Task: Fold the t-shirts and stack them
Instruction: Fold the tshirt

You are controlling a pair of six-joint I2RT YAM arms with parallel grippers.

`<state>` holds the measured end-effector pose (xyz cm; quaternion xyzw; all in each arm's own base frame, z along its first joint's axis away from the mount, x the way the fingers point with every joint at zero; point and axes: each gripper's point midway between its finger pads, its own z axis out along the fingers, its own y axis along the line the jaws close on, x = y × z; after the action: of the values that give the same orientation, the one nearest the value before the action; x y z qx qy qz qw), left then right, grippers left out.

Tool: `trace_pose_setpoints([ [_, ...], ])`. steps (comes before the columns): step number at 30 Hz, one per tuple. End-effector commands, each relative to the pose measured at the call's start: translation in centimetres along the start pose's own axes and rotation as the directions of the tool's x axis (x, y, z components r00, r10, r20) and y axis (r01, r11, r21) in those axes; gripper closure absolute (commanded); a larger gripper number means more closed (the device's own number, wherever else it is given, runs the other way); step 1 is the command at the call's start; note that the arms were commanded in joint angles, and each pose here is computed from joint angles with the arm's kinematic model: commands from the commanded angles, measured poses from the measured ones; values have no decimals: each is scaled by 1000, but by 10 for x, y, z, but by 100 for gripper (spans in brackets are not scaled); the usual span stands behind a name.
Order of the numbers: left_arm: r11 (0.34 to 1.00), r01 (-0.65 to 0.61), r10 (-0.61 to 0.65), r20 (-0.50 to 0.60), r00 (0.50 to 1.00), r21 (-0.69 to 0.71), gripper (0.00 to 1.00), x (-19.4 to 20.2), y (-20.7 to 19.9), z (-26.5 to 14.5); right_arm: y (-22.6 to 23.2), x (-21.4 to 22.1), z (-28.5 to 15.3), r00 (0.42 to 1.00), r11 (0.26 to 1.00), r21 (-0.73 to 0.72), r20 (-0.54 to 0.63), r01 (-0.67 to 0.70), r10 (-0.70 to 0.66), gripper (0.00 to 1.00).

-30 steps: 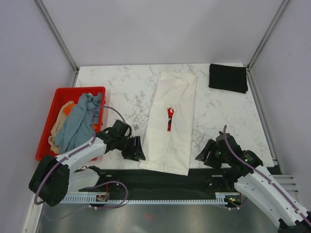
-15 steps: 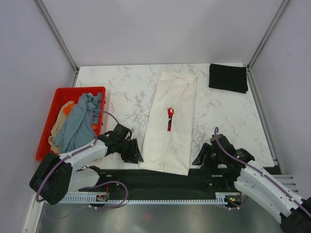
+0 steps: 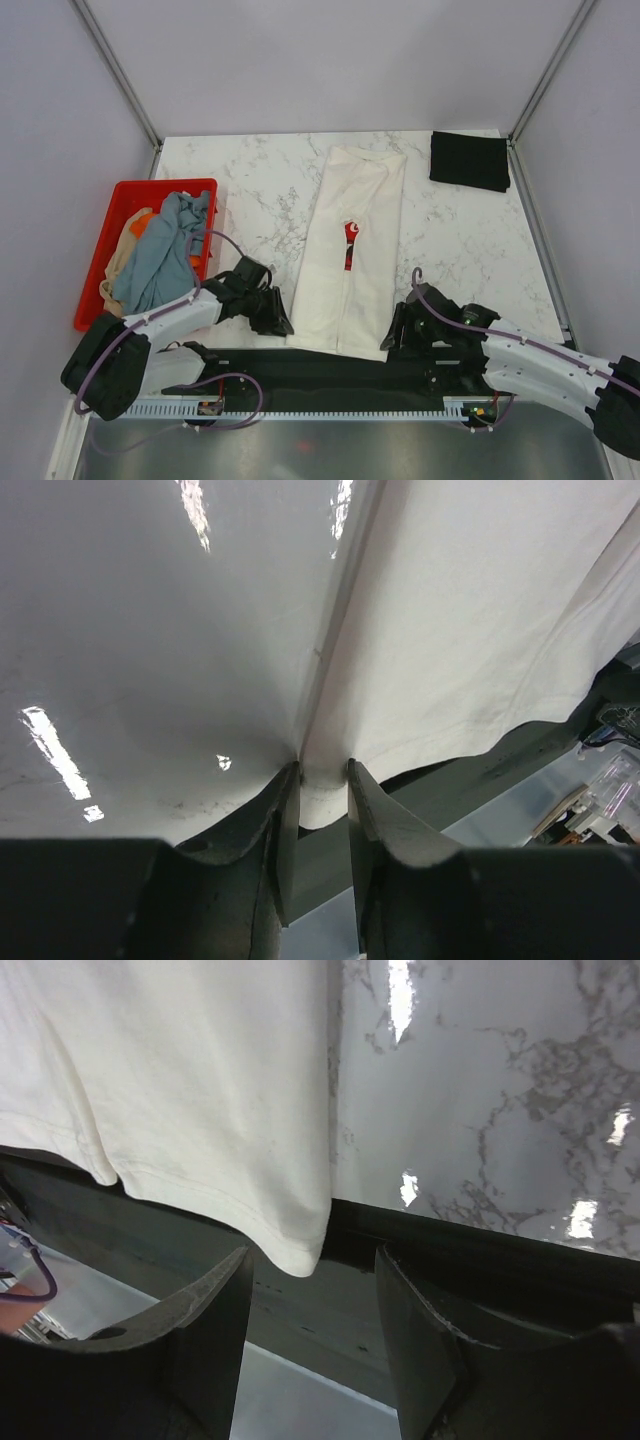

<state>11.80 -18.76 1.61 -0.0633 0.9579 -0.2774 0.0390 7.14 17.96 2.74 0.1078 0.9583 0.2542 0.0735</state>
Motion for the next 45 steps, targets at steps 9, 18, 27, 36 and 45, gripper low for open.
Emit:
trace_pose_setpoints([
  [9, 999, -4, 5, -3, 1000, 42, 64, 8, -10, -3, 20, 3, 12, 999, 1000, -24, 51, -2, 3, 44],
  [18, 1000, 3, -3, -7, 1000, 4, 64, 16, -4, -3, 15, 9, 15, 998, 1000, -3, 57, 2, -2, 52],
  [27, 1000, 13, -13, 21, 1000, -14, 64, 14, -6, -7, 15, 7, 12, 997, 1000, -7, 82, 1, 0, 93],
  [36, 1000, 29, -29, 20, 999, 2, 70, 18, -9, -8, 15, 4, 11, 995, 1000, -6, 96, 7, -6, 100],
  [45, 999, 30, -30, 11, 999, -18, 98, 25, -15, -4, 8, 1, 2, 993, 999, 34, 116, 10, -14, 100],
])
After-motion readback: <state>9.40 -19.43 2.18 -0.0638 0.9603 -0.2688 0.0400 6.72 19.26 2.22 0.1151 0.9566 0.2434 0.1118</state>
